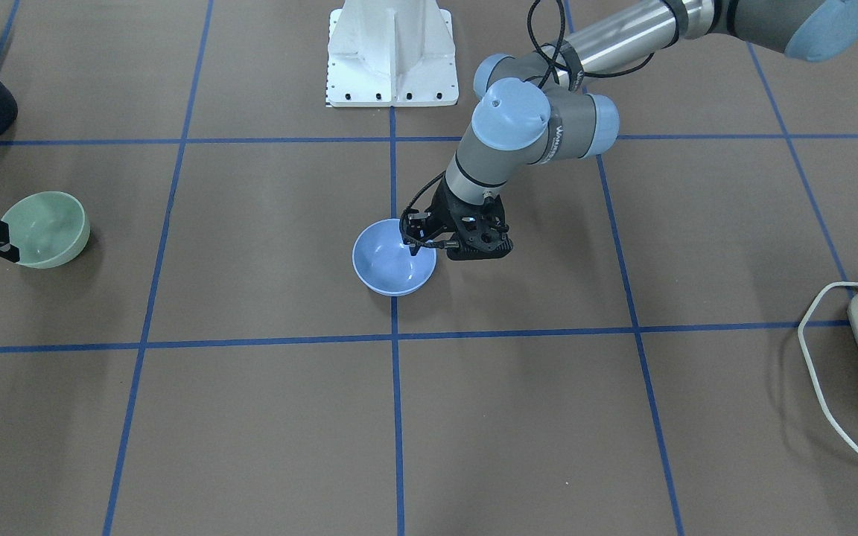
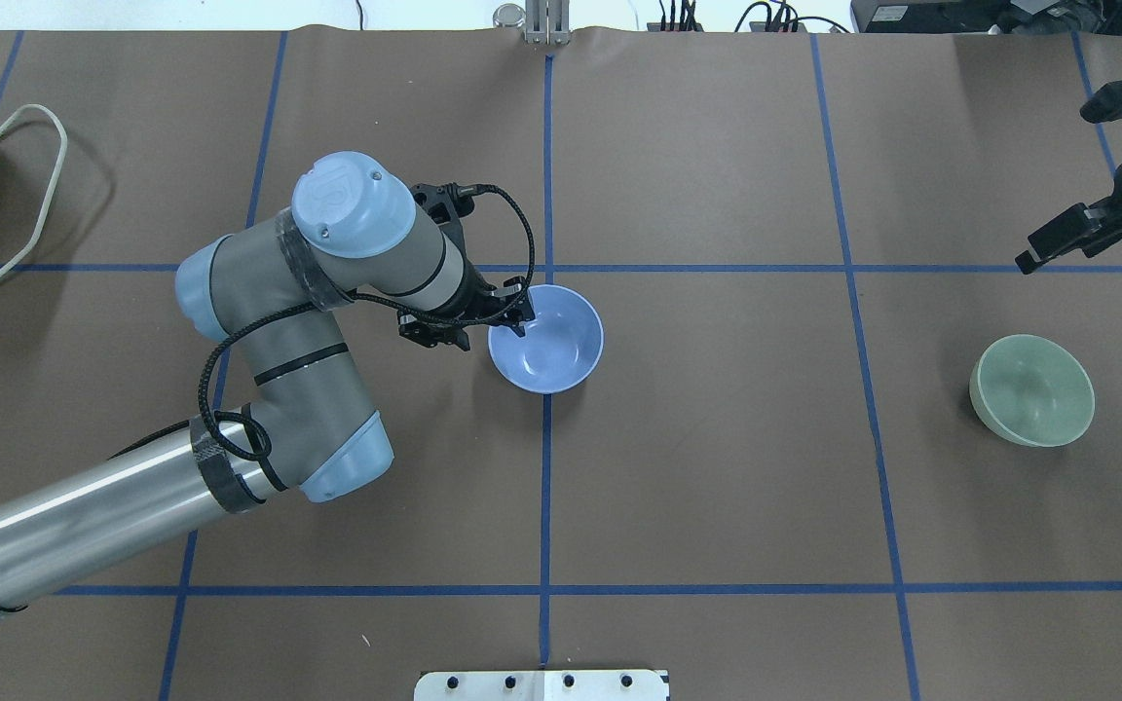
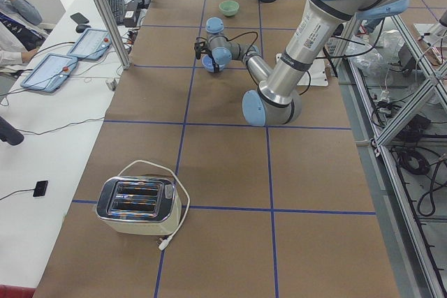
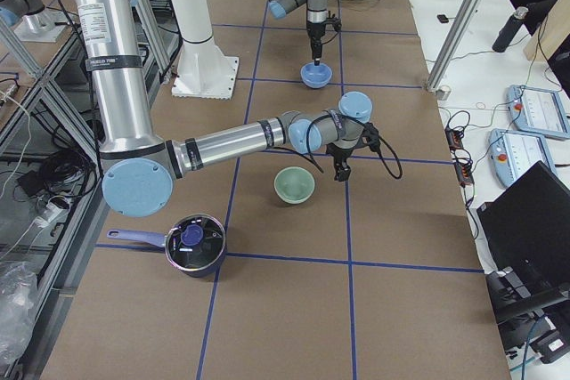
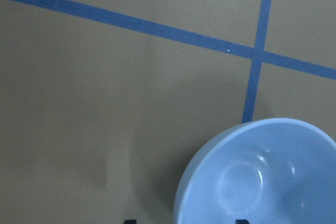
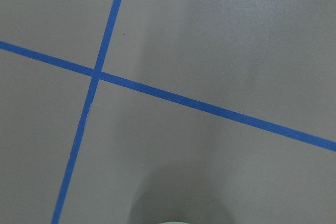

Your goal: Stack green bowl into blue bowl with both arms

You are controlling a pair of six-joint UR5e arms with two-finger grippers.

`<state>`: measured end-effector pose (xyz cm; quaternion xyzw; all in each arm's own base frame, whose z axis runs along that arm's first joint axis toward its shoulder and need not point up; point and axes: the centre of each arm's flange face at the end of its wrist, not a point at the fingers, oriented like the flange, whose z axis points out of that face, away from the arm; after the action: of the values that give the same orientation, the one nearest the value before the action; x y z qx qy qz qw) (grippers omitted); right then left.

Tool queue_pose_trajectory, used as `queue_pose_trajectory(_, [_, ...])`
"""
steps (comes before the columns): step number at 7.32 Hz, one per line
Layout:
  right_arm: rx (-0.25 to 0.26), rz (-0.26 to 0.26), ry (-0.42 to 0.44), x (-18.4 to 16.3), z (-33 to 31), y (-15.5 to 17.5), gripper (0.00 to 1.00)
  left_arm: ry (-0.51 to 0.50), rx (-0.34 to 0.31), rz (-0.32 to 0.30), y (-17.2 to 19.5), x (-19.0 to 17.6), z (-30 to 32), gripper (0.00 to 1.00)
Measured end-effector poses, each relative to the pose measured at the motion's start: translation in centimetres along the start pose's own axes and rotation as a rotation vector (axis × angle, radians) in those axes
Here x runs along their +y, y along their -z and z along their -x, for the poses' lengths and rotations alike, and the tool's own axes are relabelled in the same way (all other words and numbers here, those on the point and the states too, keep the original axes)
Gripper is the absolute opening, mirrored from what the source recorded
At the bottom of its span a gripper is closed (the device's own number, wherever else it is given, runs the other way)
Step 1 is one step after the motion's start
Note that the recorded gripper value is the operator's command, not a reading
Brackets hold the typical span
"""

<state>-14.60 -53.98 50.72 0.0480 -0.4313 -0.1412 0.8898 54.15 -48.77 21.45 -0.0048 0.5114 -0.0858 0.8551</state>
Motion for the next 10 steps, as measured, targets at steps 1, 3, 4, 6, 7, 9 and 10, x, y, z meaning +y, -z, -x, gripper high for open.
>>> queue_pose_trajectory(1, [0.002,-0.002,0.008,0.2,-0.2,-0.2,0.92,0.003,0.011,-0.003,1.2,-0.8,0.3,0.72])
queue_pose_trajectory(3, [-0.006,-0.037,0.058,1.6,-1.3,-0.9,0.91,0.019,0.032,0.015,3.8,-2.7,1.6,0.73])
queue_pose_trajectory(4, [-0.012,-0.057,0.082,3.1,-2.4,-1.6,0.91,0.016,0.038,0.014,5.1,-3.5,2.7,0.73])
queue_pose_trajectory(6, [-0.017,-0.070,0.096,5.6,-4.5,-2.9,0.91,-0.015,0.035,0.021,7.7,-6.0,6.7,0.73])
queue_pose_trajectory(7, [-0.019,-0.074,0.097,6.9,-5.4,-3.4,0.90,-0.037,0.022,0.018,8.6,-7.4,9.3,0.74])
queue_pose_trajectory(9, [-0.033,-0.072,0.087,8.9,-6.8,-4.4,0.86,-0.080,-0.006,0.005,9.8,-9.3,13.9,0.74])
queue_pose_trajectory(10, [-0.046,-0.057,0.074,9.6,-7.4,-5.0,0.87,-0.102,-0.023,-0.002,10.2,-10.0,16.2,0.75])
